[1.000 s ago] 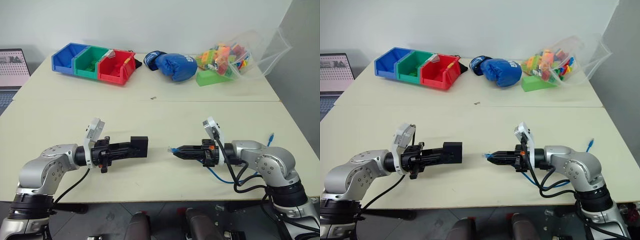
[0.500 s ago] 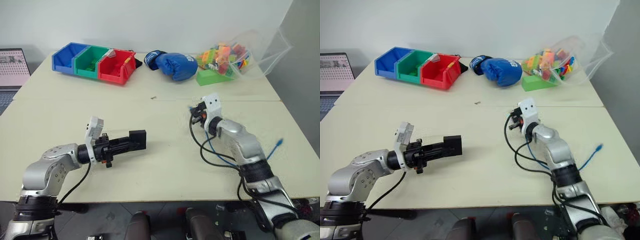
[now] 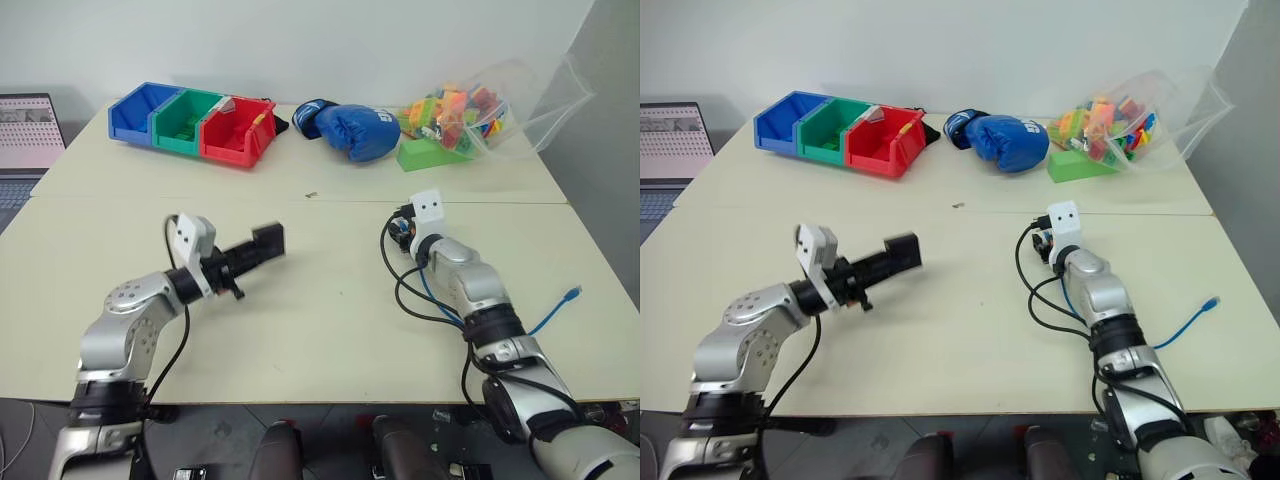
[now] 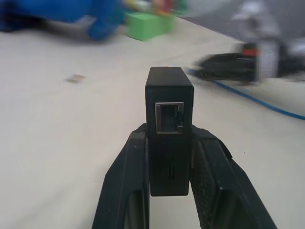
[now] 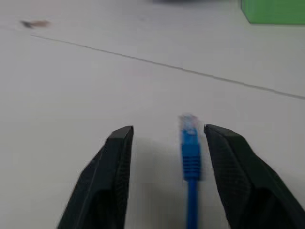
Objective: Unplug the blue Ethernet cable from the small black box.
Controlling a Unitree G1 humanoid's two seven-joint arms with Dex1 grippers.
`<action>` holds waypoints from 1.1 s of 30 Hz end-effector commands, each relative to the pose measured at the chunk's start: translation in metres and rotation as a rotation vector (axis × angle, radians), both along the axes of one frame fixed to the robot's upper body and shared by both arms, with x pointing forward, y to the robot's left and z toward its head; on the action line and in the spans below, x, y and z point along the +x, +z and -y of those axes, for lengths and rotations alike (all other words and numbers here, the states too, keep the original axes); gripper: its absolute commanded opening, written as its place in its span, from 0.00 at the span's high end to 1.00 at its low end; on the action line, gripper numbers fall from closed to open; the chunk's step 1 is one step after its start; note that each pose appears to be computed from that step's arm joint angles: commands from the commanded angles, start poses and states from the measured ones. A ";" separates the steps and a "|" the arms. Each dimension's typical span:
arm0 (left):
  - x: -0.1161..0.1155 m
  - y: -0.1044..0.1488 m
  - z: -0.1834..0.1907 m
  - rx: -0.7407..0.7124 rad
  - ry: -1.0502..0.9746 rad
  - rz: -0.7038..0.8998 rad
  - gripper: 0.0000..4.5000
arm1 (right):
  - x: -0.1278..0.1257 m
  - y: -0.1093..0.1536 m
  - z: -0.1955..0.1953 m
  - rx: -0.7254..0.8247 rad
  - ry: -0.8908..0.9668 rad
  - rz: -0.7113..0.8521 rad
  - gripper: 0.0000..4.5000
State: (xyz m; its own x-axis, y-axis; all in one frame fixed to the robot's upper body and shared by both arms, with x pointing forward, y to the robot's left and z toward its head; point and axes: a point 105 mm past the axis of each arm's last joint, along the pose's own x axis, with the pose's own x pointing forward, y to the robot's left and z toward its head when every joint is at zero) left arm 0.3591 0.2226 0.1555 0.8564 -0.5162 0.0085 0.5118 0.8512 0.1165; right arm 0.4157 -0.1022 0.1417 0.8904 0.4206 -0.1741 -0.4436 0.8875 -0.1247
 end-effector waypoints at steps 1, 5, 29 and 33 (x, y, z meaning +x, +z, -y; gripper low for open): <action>0.018 0.019 -0.035 0.049 0.270 0.181 0.82 | -0.040 0.046 -0.039 -0.027 0.299 0.131 0.20; 0.029 0.006 -0.054 0.028 0.402 0.193 0.82 | -0.089 0.063 -0.077 -0.049 0.617 0.161 0.10; -0.005 -0.044 -0.061 0.019 0.380 0.018 0.10 | -0.103 0.052 -0.080 -0.054 0.636 0.089 0.09; -0.037 -0.030 -0.063 0.136 0.332 -0.091 0.10 | -0.111 0.042 -0.050 0.010 0.563 0.048 0.09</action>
